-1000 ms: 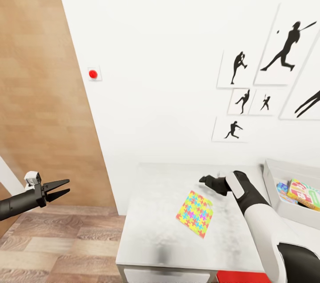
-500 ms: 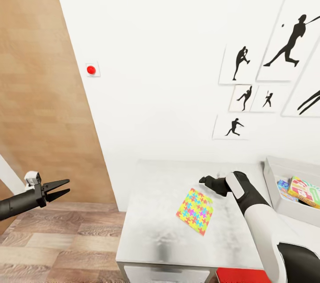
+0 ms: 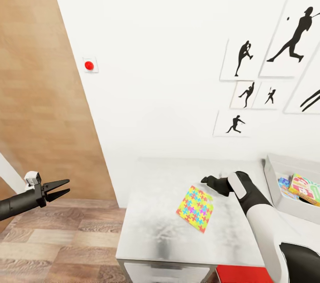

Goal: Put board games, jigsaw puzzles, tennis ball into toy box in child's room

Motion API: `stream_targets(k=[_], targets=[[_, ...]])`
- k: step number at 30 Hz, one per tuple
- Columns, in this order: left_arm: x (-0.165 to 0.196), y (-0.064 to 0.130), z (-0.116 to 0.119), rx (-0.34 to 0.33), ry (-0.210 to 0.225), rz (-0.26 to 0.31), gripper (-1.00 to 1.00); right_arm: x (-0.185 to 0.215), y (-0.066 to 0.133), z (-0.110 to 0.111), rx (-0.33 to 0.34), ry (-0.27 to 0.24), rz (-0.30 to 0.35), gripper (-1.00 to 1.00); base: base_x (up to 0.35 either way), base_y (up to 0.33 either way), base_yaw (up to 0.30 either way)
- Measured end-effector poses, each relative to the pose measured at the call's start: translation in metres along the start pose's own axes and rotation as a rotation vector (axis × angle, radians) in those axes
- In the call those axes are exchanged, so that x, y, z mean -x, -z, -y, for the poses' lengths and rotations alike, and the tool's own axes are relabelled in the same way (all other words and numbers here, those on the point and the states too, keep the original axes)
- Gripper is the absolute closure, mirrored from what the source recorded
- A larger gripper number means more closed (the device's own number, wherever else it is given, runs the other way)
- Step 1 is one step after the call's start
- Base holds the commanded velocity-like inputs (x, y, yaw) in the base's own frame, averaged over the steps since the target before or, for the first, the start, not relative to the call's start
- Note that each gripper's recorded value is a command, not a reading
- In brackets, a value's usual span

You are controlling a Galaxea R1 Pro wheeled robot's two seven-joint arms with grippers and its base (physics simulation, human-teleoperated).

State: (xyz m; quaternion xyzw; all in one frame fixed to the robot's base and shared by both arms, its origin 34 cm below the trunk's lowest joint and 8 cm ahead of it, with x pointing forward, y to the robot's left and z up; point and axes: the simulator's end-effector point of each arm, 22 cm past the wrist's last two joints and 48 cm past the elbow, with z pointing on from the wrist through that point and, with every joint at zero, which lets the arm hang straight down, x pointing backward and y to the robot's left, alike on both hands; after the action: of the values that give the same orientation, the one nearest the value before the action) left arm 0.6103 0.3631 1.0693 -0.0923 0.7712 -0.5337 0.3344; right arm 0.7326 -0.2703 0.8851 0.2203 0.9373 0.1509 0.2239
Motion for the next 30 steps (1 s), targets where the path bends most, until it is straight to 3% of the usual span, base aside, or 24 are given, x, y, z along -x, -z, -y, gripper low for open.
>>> stream_targets(k=[10, 30], targets=[[-0.003, -0.002, -0.007, 0.008, 0.012, -0.007, -1.0, 0.001, -0.005, 0.016, -0.021, -0.006, -0.005, -1.0, 0.0, 0.0, 0.0], [-0.008, -0.007, -0.022, 0.025, 0.037, -0.02, -1.0, -0.011, -0.02, 0.025, -0.037, -0.012, -0.034, -1.0, 0.0, 0.011, 0.0]])
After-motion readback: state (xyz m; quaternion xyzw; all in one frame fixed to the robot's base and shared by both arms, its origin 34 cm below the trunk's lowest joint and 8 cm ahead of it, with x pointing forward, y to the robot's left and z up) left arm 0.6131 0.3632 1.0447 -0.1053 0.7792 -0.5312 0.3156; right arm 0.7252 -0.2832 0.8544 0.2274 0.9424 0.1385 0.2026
